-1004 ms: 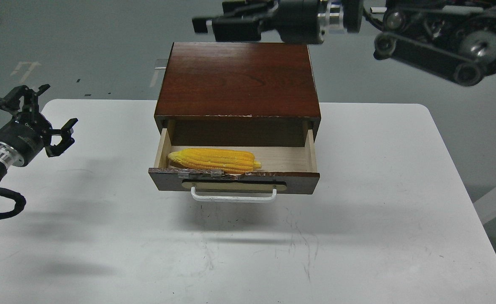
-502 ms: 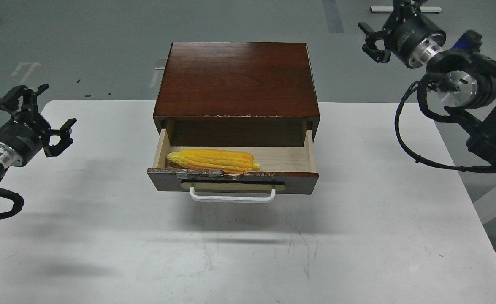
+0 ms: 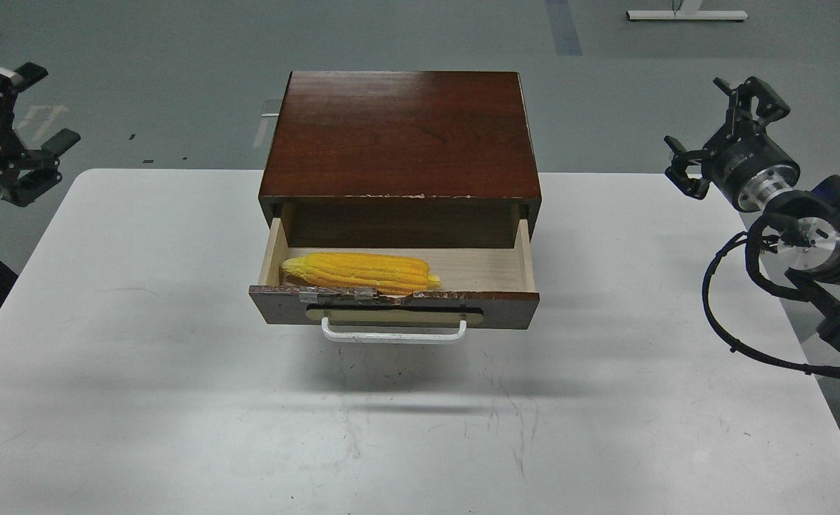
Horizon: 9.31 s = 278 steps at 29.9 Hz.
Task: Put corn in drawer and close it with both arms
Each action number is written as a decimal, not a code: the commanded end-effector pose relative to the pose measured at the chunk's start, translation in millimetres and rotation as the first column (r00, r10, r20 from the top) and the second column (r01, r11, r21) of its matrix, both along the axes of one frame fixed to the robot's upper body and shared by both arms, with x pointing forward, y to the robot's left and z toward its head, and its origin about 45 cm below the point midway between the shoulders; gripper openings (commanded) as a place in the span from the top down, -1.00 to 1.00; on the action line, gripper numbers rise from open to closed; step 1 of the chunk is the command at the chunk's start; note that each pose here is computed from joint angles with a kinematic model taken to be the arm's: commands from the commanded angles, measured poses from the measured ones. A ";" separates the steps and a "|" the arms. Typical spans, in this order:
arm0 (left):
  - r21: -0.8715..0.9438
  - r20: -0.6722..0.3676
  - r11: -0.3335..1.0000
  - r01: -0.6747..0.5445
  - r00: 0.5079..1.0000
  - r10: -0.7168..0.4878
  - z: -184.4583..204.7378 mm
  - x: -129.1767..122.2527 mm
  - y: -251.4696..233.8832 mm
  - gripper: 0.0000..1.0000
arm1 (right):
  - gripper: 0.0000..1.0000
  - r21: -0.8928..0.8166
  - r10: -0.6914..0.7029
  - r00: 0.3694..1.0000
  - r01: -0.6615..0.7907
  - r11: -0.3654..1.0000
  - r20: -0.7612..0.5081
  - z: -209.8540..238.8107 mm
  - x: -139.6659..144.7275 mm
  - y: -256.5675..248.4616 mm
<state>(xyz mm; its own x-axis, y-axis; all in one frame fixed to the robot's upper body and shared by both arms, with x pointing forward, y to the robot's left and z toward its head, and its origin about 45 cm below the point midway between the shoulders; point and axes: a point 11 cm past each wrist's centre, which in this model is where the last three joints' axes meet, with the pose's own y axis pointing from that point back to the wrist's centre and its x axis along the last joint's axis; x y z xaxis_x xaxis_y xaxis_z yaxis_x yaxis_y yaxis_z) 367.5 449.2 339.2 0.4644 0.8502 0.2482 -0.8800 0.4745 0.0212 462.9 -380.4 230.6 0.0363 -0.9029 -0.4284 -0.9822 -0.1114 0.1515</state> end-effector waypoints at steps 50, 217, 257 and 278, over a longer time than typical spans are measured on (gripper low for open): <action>0.314 -0.318 0.525 0.791 0.609 -0.726 -103.0 -141.5 -189.0 1.00 | -0.93 -0.174 -0.072 0.992 0.053 0.983 -0.107 -36.7 -30.9 -54.6; 0.206 -0.194 0.708 0.675 0.737 -0.647 -148.5 2.1 -284.4 1.00 | -0.93 -0.278 -0.070 0.983 0.021 0.960 -0.167 -67.7 -48.4 -64.6; 0.100 0.032 0.831 0.548 0.833 -0.553 -45.2 22.5 -230.2 -0.77 | -0.95 -0.278 -0.057 0.992 0.023 0.960 -0.115 -43.9 -30.8 -58.8; -0.314 -0.367 0.890 -0.330 0.907 0.206 -131.6 38.8 -7.5 -0.95 | -1.00 -0.132 0.138 0.985 -0.124 0.984 0.108 -16.8 3.5 64.1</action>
